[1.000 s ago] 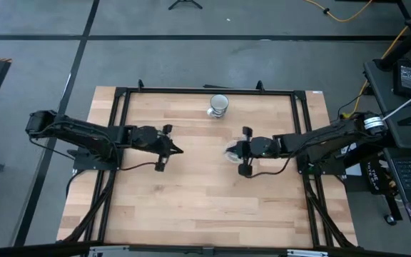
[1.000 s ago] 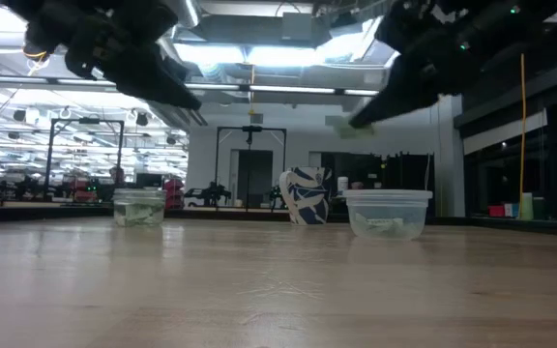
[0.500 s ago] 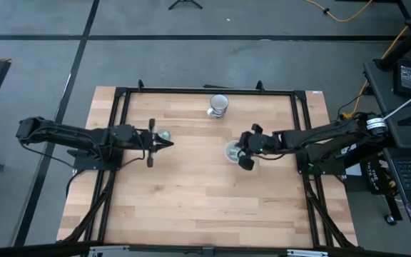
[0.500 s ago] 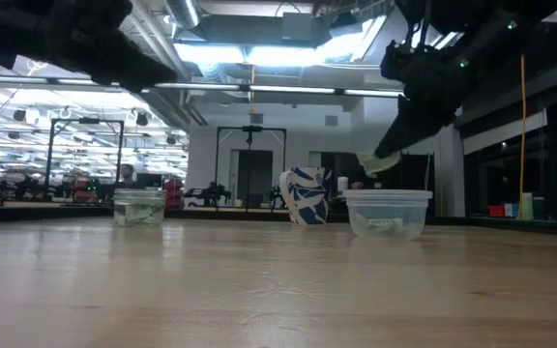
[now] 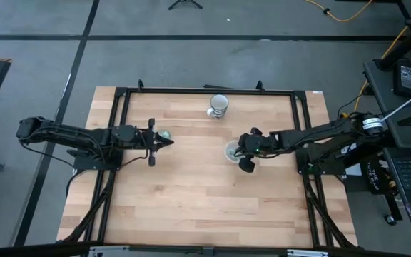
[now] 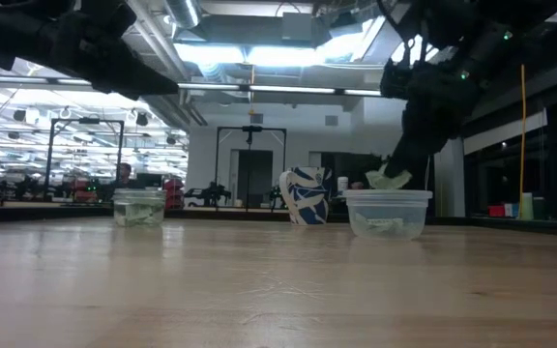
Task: Pick and place Stevia / Truvia into bins
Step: Put the stevia packet into the transparent container, then return to Home Position
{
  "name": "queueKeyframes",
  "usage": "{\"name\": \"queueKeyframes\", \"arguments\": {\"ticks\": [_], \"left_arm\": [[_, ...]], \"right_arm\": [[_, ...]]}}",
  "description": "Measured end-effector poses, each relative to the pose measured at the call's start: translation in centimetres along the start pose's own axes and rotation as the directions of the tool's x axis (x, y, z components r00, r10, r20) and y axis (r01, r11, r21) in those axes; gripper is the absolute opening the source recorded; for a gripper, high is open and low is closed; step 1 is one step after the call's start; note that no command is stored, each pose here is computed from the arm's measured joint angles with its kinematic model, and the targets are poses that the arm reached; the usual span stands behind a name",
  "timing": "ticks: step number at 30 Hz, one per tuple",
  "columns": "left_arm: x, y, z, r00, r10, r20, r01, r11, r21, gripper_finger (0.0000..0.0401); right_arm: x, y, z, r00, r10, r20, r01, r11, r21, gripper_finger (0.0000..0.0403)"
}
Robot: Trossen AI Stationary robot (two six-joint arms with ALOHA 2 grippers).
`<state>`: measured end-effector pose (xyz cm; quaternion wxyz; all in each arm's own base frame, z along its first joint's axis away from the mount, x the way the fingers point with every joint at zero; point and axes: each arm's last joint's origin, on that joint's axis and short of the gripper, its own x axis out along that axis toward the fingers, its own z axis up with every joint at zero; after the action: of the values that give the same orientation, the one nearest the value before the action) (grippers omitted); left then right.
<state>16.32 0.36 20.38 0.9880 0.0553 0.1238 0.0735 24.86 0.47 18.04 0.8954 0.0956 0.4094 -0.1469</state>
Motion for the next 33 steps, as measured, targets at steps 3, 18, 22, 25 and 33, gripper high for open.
{"name": "queueKeyframes", "arguments": {"ticks": [3,18,22,25,33], "left_arm": [[0.1,0.0,0.1,1.000,0.000,0.008,0.000,1.000,-0.001,0.0004],[0.1,0.0,0.1,1.000,-0.002,0.013,0.002,1.000,-0.028,0.0004],[0.1,0.0,0.1,1.000,-0.002,0.013,0.003,1.000,-0.028,0.0002],[0.1,0.0,0.1,1.000,-0.002,0.013,0.003,1.000,-0.028,0.0005],[0.1,0.0,0.1,1.000,-0.002,0.015,0.003,0.999,-0.046,0.0002]], "right_arm": [[0.5,-0.3,0.0,1.000,0.021,-0.017,-0.020,1.000,0.012,0.0000],[0.8,-0.3,0.5,0.998,0.068,0.009,-0.068,0.997,0.035,0.0035],[0.8,-0.3,0.5,0.998,0.068,0.009,-0.069,0.997,0.032,0.0048],[0.7,-0.4,0.7,0.998,0.067,0.016,-0.067,0.998,-0.002,0.0054],[-0.9,0.2,3.7,0.997,0.071,0.038,-0.068,0.995,-0.076,0.0047]]}}
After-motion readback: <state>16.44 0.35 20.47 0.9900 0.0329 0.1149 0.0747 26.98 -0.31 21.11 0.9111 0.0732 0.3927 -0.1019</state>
